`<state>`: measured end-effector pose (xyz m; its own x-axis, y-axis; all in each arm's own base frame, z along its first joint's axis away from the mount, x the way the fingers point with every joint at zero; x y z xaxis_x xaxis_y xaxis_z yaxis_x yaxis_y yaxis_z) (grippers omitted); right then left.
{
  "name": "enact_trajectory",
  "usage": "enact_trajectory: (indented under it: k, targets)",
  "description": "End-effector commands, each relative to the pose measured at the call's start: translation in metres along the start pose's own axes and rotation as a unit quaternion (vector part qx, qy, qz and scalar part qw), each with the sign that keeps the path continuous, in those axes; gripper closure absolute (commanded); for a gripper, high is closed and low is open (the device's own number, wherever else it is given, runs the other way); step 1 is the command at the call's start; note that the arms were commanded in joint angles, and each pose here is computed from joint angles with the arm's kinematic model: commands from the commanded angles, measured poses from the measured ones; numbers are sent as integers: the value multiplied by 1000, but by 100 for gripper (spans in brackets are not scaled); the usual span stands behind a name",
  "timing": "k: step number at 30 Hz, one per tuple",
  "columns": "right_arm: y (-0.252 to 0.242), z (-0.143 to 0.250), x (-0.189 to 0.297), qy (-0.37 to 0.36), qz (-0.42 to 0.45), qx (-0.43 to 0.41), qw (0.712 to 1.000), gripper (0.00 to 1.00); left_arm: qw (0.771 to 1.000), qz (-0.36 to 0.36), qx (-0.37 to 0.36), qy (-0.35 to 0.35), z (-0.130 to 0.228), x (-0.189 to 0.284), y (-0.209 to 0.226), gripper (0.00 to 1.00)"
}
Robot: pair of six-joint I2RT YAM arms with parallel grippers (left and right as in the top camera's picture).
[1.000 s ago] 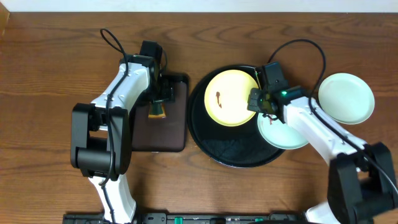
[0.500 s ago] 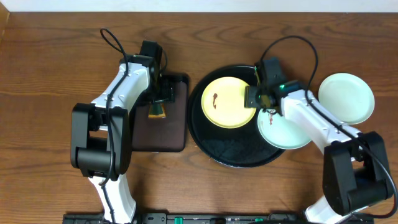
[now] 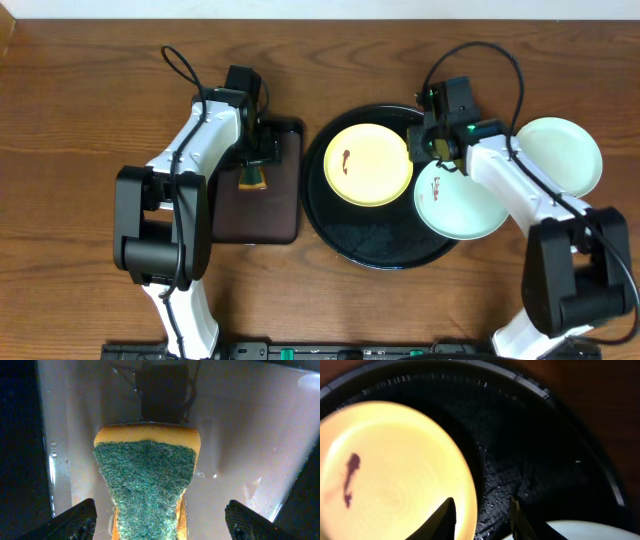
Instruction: Clean dirty plates on tray and stack at the side
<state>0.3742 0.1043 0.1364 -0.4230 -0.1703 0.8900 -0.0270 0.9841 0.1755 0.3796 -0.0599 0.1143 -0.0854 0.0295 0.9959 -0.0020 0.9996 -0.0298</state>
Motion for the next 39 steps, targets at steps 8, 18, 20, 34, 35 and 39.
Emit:
enact_trajectory:
  k: [8, 18, 20, 34, 35, 39]
  targets:
    - [9, 14, -27, 43, -2, 25, 999, 78, 1000, -7, 1, 4, 1, -2, 1, 16]
    - [5, 23, -30, 56, 12, 24, 998, 86, 1000, -7, 1, 4, 1, -2, 1, 17]
    - [5, 22, -30, 55, 11, 25, 998, 89, 1000, -7, 1, 4, 1, -2, 1, 17]
    - [5, 24, -30, 61, 13, 22, 998, 87, 1000, -4, 1, -7, -2, -2, 0, 17]
    - [5, 24, -30, 61, 13, 22, 998, 88, 1000, -4, 1, -7, -2, -2, 0, 17]
    - [5, 25, -30, 62, 14, 22, 998, 89, 1000, -3, 1, -7, -2, -2, 0, 18]
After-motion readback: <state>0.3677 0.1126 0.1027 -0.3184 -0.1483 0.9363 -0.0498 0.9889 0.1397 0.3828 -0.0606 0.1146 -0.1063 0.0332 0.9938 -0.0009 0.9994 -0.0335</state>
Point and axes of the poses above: each gripper's point midway between its finger pads, its own x axis back along the fingers, its own y axis along the line the jaws close on, z = x × y, the point moved 9 cm from there along x, back along the fingers, and after that the axes turned 7 degrees about -x, right-handed, at the moved point
